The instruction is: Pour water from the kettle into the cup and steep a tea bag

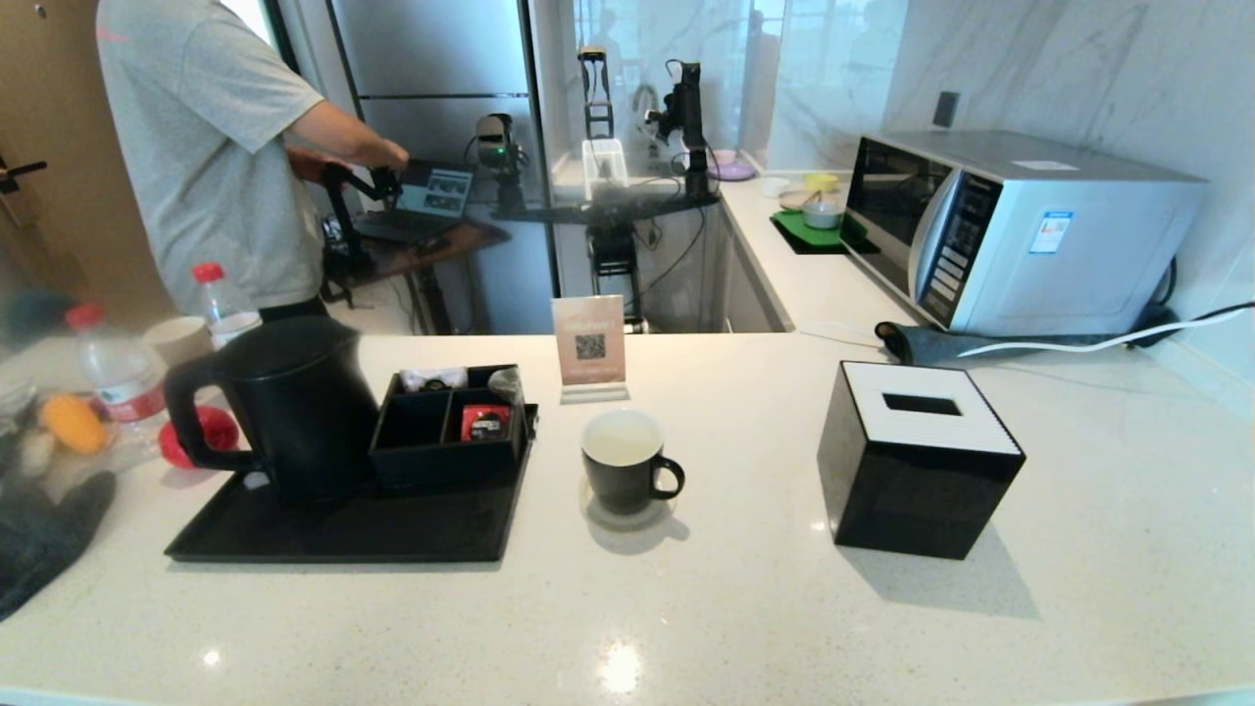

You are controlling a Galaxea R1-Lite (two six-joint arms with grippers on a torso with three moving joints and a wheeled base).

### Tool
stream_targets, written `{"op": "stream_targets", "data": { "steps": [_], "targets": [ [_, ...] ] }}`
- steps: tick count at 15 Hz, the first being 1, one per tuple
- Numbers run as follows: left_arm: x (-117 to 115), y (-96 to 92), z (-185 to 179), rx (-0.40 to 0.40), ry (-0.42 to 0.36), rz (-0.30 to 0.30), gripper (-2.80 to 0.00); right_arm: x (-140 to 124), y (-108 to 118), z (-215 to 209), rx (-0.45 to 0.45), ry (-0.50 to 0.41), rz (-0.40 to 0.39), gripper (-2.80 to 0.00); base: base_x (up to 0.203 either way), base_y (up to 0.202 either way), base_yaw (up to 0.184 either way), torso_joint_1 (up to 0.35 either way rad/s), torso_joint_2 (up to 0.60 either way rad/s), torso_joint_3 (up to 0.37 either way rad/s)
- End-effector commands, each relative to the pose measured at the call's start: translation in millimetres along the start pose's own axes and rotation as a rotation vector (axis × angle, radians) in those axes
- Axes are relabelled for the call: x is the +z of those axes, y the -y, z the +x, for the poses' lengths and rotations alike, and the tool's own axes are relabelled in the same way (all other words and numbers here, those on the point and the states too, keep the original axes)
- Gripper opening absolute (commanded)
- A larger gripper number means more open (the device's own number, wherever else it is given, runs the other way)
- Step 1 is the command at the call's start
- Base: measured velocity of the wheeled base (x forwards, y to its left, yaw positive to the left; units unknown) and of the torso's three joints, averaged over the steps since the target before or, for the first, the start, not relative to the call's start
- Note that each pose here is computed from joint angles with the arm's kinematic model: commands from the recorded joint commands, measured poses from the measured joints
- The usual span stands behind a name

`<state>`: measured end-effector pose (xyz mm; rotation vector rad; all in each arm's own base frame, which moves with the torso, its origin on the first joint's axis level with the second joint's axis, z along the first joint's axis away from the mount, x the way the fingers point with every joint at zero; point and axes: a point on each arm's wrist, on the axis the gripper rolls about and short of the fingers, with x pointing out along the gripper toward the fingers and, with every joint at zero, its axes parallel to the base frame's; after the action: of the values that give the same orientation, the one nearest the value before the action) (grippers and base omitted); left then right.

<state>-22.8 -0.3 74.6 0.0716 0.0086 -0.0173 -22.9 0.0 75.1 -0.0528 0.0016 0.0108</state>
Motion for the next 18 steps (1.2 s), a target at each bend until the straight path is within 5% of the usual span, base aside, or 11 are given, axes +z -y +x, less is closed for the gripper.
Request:
{"op": "stream_targets", "data": {
  "steps": [1,5,8,13,18],
  "targets": [
    [0,0.0,0,-0.002,-0.002,0.008,-2.8,0,0,0,0.001,-0.001,-0.001,-2.8,0.0,0.0,0.0,0.0,0.0,0.0],
    [29,-1.7,-10,-0.008,0.026,0.022,-2.8,0,0,0,0.001,-0.001,-0.001,-2.8,0.0,0.0,0.0,0.0,0.0,0.0],
    [71,-4.9,5,-0.023,-0.068,0.031,-2.8,0,0,0,0.002,-0.001,-0.001,-2.8,0.0,0.0,0.0,0.0,0.0,0.0],
    [157,-10.3,72,-0.103,-0.192,0.04,-2.8,0,0,0,0.001,-0.001,-0.001,-2.8,0.0,0.0,0.0,0.0,0.0,0.0],
    [206,-12.0,150,-0.159,-0.25,0.036,-2.8,0,0,0,0.002,-0.001,-0.001,-2.8,0.0,0.0,0.0,0.0,0.0,0.0]
  ]
}}
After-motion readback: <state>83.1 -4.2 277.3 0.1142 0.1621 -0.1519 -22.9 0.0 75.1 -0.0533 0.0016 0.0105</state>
